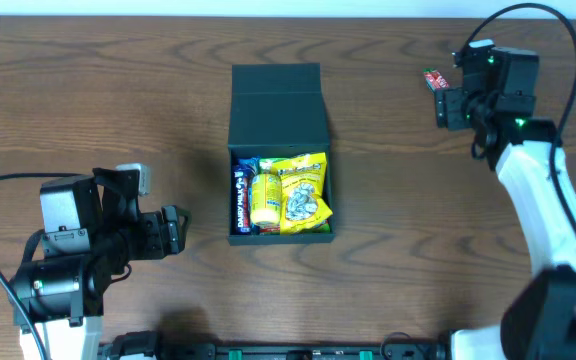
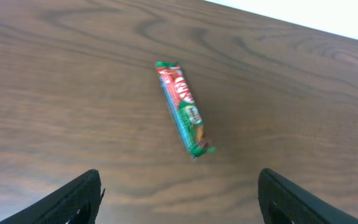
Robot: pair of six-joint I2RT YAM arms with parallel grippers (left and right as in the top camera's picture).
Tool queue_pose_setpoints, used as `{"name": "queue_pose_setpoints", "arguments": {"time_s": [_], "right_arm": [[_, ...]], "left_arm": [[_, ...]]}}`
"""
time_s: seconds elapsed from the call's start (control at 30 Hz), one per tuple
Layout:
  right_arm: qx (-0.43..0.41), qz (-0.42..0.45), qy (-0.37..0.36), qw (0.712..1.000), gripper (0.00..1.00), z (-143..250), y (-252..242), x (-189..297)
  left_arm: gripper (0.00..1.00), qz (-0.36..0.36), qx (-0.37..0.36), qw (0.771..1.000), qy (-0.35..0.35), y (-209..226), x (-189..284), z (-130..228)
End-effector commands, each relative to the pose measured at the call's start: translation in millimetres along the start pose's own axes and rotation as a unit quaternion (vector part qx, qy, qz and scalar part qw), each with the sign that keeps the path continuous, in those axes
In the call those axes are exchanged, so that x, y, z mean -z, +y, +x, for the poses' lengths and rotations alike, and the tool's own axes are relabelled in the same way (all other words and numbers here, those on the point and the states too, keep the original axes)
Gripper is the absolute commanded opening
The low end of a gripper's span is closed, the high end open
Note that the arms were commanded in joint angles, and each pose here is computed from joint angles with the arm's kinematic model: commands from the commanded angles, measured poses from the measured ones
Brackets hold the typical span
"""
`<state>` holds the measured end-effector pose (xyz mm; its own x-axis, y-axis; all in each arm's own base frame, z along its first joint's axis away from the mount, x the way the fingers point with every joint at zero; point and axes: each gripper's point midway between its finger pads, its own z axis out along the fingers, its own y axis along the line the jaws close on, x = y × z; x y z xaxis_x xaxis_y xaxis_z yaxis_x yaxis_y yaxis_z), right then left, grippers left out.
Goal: Pack container
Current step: 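Release the bar and move the right gripper to the KitKat bar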
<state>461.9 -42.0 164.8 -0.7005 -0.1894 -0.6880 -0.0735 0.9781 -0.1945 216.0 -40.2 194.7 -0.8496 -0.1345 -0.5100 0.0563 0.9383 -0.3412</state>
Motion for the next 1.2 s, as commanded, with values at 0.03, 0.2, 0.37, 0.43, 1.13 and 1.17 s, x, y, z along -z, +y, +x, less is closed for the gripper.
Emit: {"name": "queue_pose_setpoints", "arguments": {"time_s": [0.03,0.2,0.37,0.43,1.13,1.17], "right_arm": [[0.017,-0.014,0.008,1.0,0.79,14.0,-12.4,-41.7],[0.045,-0.014,0.023,0.999,0.79,28.8,-17.1,-83.7],[0.043,-0.01,0.014,0.999,0.84,33.9,-19.7,-115.8],[0.053,-0.02,0.008,0.998,0.84,35.1,-15.6,-123.5],[0.044,-0.063,-0.013,0.997,0.82,57.6,-6.8,-166.4],[0.043,-0.067,-0.011,0.997,0.82,59.7,-5.8,-167.5]], "left_arm": [[0.84,0.002,-0.014,1.0,-0.005,-2.4,3.1,-3.2],[0.85,0.002,-0.018,1.0,-0.005,-2.3,3.1,-3.3],[0.85,0.002,-0.026,1.0,-0.004,-2.4,3.1,-2.8],[0.85,0.002,-0.026,1.0,-0.004,-2.3,3.1,-2.6],[0.86,0.002,-0.023,1.0,-0.007,-2.4,3.1,-4.1],[0.86,0.003,-0.022,1.0,-0.007,-2.5,3.1,-4.1]]}}
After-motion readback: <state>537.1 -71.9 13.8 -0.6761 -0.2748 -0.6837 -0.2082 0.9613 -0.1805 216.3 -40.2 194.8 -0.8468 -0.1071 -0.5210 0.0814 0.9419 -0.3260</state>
